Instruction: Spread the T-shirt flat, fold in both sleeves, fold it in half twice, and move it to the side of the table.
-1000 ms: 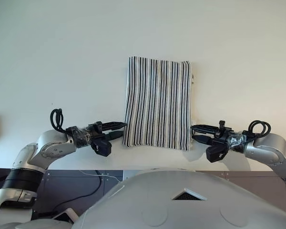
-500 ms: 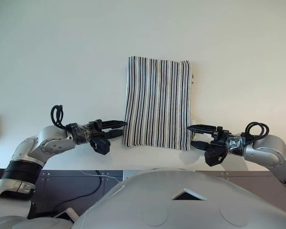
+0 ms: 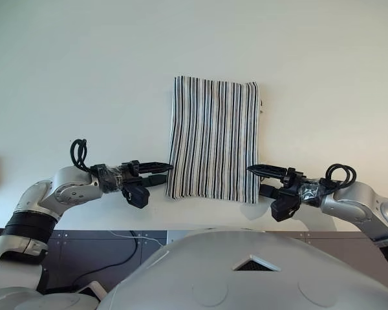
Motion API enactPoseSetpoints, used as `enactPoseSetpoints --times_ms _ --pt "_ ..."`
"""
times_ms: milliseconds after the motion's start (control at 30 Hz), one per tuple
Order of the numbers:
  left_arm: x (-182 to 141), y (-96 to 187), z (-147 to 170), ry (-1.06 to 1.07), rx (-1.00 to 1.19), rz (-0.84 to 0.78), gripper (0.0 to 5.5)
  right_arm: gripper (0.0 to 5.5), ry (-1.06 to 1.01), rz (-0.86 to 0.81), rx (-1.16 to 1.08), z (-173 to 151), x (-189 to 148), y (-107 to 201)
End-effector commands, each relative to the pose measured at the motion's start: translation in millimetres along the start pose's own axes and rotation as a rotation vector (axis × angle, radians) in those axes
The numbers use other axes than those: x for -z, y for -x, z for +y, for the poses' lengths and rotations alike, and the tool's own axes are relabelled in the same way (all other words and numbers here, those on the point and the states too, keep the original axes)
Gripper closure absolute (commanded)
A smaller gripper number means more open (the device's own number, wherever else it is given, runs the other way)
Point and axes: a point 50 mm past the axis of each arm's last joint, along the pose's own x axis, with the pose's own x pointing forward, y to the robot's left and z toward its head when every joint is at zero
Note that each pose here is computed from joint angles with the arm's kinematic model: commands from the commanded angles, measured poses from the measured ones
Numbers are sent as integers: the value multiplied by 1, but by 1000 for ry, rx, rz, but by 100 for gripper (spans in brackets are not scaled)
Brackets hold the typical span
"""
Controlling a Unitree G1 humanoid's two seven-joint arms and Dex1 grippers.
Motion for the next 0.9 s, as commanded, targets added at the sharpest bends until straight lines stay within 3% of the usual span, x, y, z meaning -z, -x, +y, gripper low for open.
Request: enactPoseSetpoints --times_ms 33,233,367,567,800,900 --pt "-3 10 -28 34 156 12 385 212 -12 58 -115 19 10 3" --pt "-9 13 -32 16 148 -20 385 212 -14 39 -105 20 9 3" --pt "-9 7 -36 16 147 -25 385 280 -4 20 -108 18 11 5" --pt "-15 1 -47 28 167 -52 474 399 2 8 -135 20 15 7" --pt "-15 -1 -51 36 168 -50 536 528 -3 -2 -141 21 18 7" --pt "-16 -6 -35 31 105 -55 540 539 -73 -22 -71 8 13 5"
